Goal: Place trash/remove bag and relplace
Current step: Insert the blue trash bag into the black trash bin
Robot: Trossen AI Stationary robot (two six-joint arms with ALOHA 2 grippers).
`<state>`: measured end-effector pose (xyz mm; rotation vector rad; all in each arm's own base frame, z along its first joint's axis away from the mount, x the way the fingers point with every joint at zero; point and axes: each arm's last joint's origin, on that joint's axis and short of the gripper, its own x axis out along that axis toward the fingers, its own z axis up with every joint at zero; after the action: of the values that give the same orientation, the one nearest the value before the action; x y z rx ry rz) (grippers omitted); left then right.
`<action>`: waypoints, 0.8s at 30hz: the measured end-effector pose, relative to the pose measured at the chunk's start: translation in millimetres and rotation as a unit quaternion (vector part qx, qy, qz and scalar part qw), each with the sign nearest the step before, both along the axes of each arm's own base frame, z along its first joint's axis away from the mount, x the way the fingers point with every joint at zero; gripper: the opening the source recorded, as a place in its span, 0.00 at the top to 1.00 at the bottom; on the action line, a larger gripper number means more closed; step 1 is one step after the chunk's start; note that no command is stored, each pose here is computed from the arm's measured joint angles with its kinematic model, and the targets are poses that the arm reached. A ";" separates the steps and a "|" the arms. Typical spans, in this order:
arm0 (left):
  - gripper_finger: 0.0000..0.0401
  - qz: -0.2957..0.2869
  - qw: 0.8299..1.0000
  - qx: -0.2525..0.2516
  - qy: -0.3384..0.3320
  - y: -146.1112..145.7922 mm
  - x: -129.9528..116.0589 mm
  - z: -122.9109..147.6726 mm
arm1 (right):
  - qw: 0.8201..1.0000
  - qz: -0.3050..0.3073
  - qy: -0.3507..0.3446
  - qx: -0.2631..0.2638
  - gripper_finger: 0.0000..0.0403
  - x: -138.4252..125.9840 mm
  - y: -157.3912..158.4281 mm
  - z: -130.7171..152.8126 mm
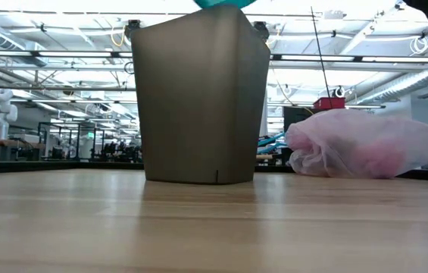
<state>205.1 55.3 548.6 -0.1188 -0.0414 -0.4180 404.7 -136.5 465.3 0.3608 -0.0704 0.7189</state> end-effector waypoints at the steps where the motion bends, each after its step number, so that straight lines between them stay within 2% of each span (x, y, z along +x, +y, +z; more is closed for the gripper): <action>1: 1.00 0.001 1.000 0.000 0.000 0.1 0.1 0.0 | 1.000 -0.004 -0.007 -0.003 0.98 -2.4 -1.5 5.0; 11: 1.00 0.006 1.000 0.000 -0.001 0.4 0.3 0.2 | 0.995 -0.063 -0.065 -0.037 1.00 -48.6 -16.8 57.3; 17: 1.00 0.029 0.999 0.001 -0.012 1.6 0.8 2.2 | 0.989 -0.125 -0.042 -0.064 1.00 -79.4 -22.4 68.8; 24: 0.87 0.092 0.995 -0.005 -0.025 5.0 1.5 4.7 | 0.974 -0.201 -0.004 -0.106 1.00 -107.7 -15.2 73.9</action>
<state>206.6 60.3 553.3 -0.1142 -0.1032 -0.2367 297.0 -151.8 539.2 0.1319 -0.0711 0.3228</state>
